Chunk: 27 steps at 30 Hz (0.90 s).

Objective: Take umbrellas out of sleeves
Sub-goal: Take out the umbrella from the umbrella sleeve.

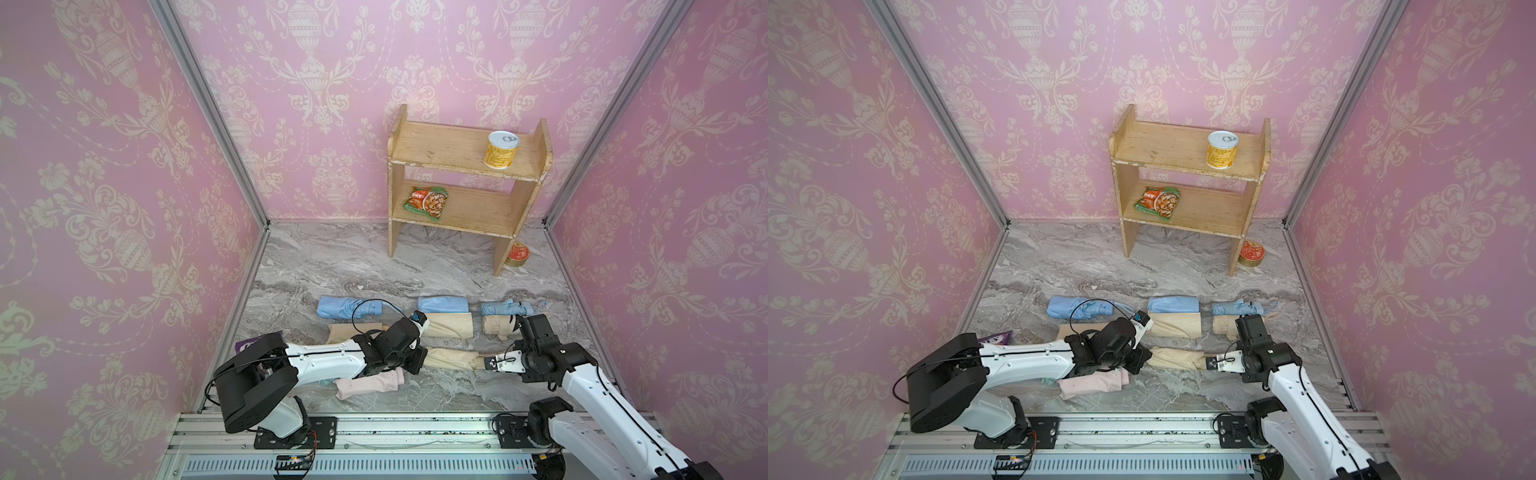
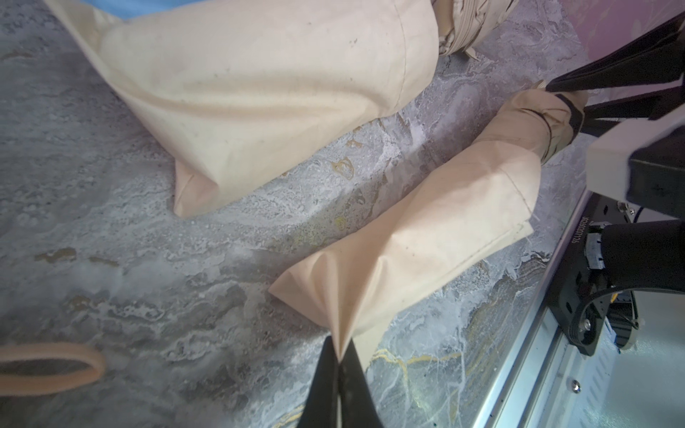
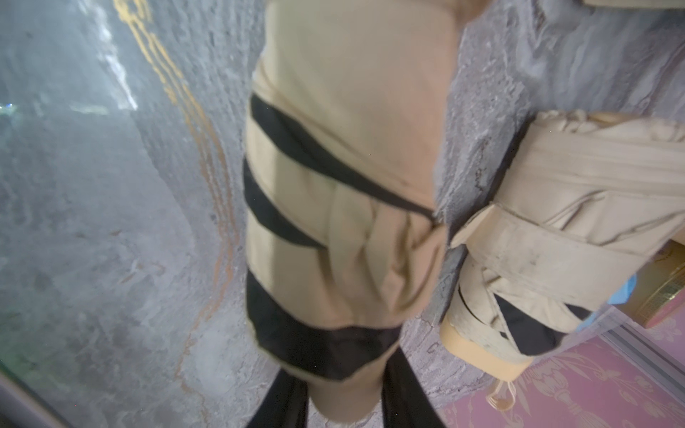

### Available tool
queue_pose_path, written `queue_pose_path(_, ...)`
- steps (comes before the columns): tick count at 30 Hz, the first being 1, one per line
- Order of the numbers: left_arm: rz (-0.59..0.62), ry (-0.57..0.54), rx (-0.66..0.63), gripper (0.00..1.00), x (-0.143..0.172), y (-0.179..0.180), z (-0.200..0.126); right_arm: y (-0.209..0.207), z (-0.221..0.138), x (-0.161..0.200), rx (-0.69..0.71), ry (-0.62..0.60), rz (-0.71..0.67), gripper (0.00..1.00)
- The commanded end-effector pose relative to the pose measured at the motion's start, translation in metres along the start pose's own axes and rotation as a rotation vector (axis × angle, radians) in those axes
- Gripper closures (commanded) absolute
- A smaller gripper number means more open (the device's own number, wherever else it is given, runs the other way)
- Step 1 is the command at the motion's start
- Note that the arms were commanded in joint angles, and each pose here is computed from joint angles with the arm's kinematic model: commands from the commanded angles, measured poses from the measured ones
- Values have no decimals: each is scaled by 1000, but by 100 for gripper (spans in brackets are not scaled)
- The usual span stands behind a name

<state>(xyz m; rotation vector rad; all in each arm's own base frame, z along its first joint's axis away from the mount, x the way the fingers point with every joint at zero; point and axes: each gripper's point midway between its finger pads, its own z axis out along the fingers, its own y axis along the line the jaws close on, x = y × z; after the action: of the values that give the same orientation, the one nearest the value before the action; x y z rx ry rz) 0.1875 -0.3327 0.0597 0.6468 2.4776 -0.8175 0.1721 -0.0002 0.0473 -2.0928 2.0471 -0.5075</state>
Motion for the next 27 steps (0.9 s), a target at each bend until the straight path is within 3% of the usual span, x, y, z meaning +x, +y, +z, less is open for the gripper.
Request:
queue_pose_path(1, -18, -14, -9, 100, -6, 3, 2, 12, 2, 5, -41, 15, -40, 100)
queue_pose_path(9, -69, -63, -31, 100, -14, 15, 0, -1, -1, 18, -37, 72, -53, 100)
queue_pose_path(27, -87, -56, -44, 100, -13, 23, 0, -17, -7, 50, -67, 186, -10, 97)
